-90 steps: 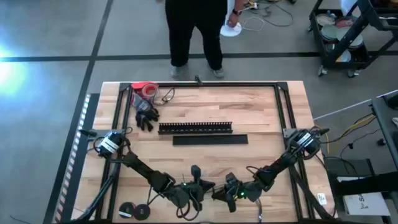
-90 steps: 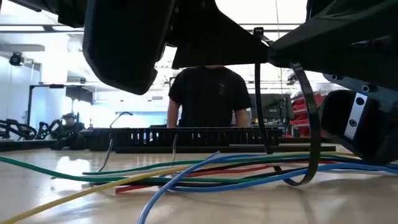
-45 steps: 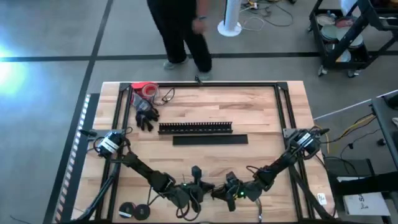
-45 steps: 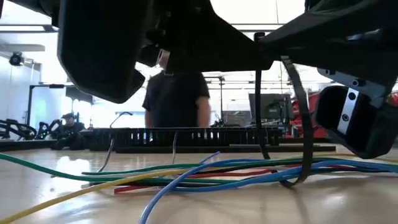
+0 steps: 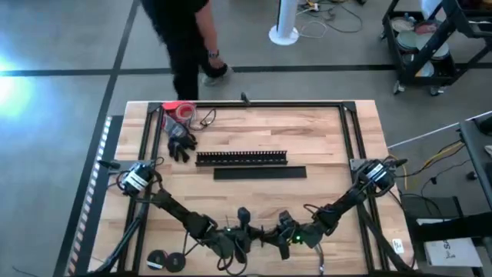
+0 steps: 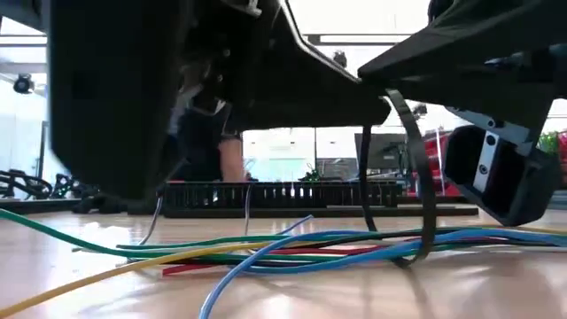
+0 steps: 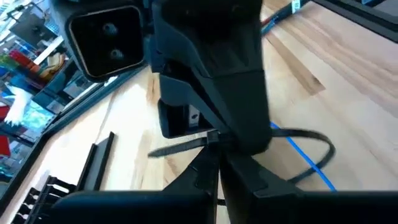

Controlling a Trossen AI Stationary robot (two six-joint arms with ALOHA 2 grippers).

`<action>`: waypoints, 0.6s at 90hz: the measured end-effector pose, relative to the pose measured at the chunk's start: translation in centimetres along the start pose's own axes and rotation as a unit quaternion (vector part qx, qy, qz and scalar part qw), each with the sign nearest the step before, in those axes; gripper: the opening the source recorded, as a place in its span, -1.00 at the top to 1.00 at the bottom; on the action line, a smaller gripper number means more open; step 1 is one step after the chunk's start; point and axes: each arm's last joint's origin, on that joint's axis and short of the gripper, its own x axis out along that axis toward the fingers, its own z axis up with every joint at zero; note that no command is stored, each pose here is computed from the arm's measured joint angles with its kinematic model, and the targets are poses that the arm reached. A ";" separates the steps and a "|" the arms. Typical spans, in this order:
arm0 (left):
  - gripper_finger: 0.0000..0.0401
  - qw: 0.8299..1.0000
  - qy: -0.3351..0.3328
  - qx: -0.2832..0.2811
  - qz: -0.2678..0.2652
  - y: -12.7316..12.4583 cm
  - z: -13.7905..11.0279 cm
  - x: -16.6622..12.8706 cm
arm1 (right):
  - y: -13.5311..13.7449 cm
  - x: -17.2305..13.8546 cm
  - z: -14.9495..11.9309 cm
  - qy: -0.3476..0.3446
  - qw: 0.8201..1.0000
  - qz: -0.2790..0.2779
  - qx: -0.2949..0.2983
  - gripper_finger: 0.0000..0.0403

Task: Ziptie cables
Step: Wrap the cable wires with the black zip tie

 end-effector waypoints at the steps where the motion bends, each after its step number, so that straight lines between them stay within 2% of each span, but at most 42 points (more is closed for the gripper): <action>1: 1.00 1.000 0.000 0.000 -0.001 0.0 0.0 0.0 | 0.0 0.0 0.0 0.000 1.000 0.000 0.000 1.00; 39: 1.00 1.000 -0.008 -0.006 -0.009 -0.3 0.2 -0.2 | 0.0 0.0 0.0 0.009 1.000 0.006 -0.015 0.99; 54: 1.00 1.000 -0.009 -0.006 -0.012 -0.4 0.2 -0.3 | 0.4 -0.1 0.2 0.031 0.999 0.018 -0.019 0.80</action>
